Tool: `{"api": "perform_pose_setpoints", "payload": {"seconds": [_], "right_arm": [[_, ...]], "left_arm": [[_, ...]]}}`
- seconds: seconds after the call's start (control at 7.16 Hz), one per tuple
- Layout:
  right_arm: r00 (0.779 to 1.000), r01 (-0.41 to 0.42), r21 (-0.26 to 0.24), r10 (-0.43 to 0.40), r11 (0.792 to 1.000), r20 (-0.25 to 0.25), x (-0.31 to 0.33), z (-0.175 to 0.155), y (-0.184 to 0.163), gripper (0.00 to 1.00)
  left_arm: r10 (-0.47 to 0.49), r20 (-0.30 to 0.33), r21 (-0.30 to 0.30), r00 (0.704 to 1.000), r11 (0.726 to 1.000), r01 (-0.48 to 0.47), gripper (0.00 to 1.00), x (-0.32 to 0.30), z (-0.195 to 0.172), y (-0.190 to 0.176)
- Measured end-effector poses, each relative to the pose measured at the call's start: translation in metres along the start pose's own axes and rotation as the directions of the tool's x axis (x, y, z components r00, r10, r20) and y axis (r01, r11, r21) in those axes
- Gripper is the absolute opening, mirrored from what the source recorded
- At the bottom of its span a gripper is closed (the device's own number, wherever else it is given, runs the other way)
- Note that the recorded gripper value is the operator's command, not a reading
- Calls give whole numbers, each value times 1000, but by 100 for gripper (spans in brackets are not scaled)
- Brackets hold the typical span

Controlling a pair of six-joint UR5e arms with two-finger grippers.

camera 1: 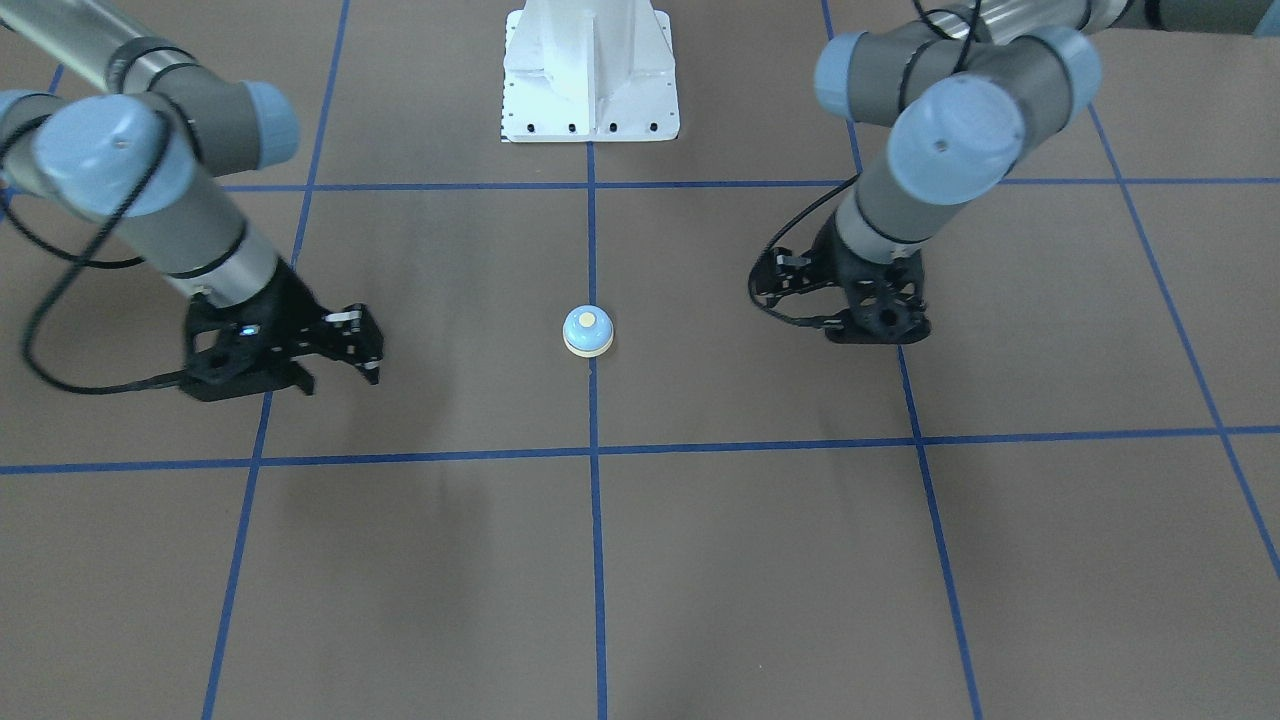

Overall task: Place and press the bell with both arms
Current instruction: 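Withdraw the left gripper while moving the right gripper above the bell, then press down on the bell's top button with the right gripper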

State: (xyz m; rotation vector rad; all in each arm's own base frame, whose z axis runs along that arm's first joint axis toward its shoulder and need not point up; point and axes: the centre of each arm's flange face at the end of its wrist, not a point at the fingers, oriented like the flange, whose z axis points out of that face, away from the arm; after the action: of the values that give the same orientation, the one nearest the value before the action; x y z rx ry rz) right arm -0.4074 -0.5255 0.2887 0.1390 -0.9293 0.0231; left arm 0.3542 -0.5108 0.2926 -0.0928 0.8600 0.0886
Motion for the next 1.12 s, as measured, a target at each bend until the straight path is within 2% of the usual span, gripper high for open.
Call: {"api": "perform_pose_setpoints", "payload": {"seconds": [0.28,0.42,0.7,1.12], "right_arm": [[997,-82,-44,82,996,-5,-106,20,28,0],[995,-95,-63,94,993,-16,-132,30,37,0],[994,-105,-103,100,989,-55,-175,48,44,0],[990,-118,-132,106,984,-96,-186,72,54,0]], "left_arm": [[69,39,16,997,997,-70,99,-96,-15,20],[100,56,20,993,995,-101,99,-130,-22,23],[123,70,24,990,992,-125,99,-158,-28,27],[128,71,27,989,991,-130,99,-164,-32,36]]}}
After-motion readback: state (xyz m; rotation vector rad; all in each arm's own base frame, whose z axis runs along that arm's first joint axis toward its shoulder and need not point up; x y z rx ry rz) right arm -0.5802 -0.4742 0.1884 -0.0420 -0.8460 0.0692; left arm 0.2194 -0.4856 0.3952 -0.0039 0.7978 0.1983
